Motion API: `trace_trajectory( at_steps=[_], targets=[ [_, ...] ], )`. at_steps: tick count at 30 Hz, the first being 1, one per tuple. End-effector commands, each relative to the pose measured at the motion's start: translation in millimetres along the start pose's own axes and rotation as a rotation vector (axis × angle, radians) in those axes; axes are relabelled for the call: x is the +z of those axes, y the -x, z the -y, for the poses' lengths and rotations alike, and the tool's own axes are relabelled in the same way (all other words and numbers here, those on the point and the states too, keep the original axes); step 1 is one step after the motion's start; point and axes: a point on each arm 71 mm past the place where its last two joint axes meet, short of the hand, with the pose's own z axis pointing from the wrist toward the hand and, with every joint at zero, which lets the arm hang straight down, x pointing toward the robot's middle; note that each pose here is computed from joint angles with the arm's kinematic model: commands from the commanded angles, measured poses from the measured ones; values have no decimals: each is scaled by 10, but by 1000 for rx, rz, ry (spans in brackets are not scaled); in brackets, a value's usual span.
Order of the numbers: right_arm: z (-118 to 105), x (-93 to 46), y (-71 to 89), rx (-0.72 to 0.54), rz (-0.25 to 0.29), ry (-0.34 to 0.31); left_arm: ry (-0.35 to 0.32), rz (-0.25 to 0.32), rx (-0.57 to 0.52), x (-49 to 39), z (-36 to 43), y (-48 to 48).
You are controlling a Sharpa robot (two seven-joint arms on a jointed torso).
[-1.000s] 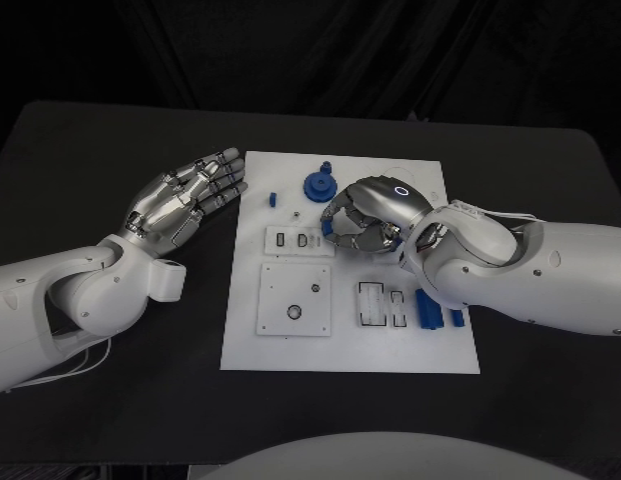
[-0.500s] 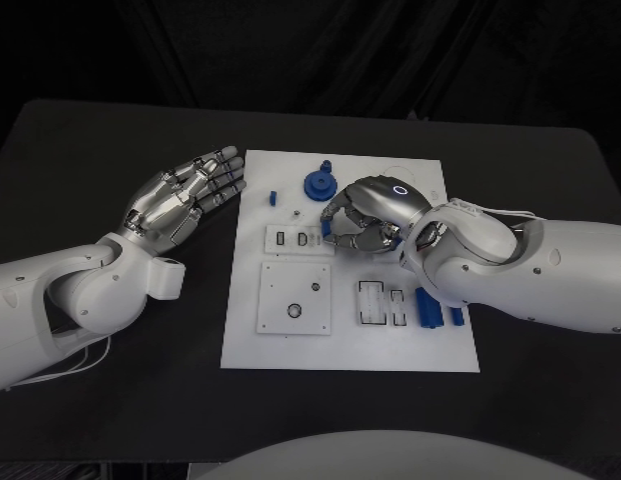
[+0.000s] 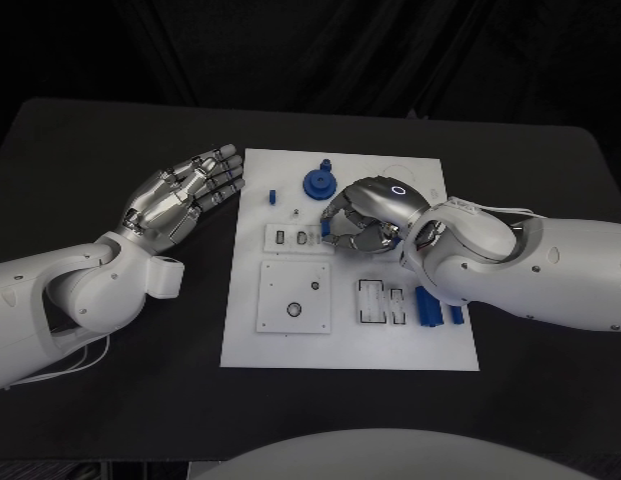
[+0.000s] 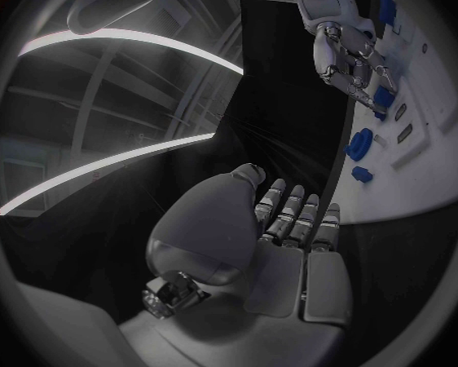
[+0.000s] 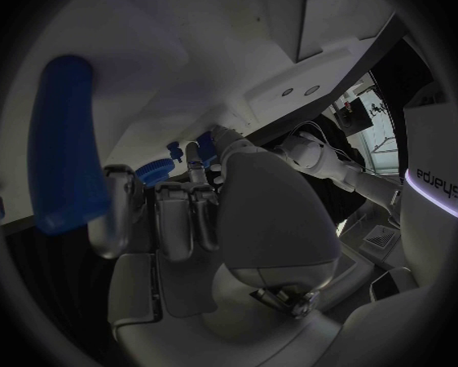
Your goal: Assemble the parts on the task board
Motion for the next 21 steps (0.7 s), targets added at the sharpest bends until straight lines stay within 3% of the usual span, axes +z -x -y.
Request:
trace_trajectory(
  at_steps=[1, 21],
  targets=[
    [8, -6, -33, -9, -22, -2, -101, -14, -13, -6, 63, -12],
    [-13, -18, -5, -3, 14, 55, -96, -11, -12, -8, 54, 13]
  ],
)
